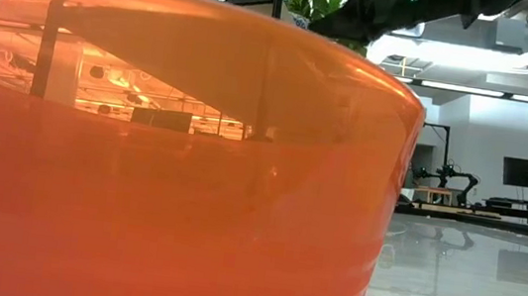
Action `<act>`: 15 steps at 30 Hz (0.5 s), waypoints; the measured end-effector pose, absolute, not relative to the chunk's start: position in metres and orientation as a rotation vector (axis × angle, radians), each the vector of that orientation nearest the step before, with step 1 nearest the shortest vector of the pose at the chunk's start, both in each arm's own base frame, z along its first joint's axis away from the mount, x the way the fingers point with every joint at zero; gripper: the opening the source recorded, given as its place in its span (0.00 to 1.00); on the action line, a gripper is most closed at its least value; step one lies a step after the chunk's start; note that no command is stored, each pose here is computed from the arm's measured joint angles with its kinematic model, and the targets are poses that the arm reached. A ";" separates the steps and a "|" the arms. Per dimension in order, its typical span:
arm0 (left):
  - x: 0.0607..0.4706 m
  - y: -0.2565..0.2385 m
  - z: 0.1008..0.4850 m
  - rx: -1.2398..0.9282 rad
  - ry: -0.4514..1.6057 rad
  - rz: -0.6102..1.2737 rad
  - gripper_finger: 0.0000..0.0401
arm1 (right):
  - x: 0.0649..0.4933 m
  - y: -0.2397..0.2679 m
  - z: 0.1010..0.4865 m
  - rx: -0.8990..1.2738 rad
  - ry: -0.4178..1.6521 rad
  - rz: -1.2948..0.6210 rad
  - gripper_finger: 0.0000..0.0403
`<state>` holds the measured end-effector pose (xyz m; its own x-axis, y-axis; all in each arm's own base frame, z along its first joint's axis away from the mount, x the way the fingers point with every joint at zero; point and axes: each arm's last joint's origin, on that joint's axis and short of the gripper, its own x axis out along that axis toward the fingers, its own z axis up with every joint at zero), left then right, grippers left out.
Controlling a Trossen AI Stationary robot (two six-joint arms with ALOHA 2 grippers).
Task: Place and stack bowls onto a shelf
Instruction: Stack the orange patterned bowl on top of the yellow patterned bowl on the shelf
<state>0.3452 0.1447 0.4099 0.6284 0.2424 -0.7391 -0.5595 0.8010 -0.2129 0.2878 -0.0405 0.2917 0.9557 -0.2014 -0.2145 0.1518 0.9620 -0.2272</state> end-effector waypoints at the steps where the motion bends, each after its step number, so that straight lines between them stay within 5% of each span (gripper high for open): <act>1: 0.345 0.145 0.410 -0.453 0.764 0.478 0.00 | 0.289 -0.041 0.290 -0.210 0.245 -0.179 0.05; 15: 0.345 0.145 0.410 -0.438 0.771 0.478 0.00 | 0.295 -0.036 0.282 -0.207 0.267 -0.163 0.05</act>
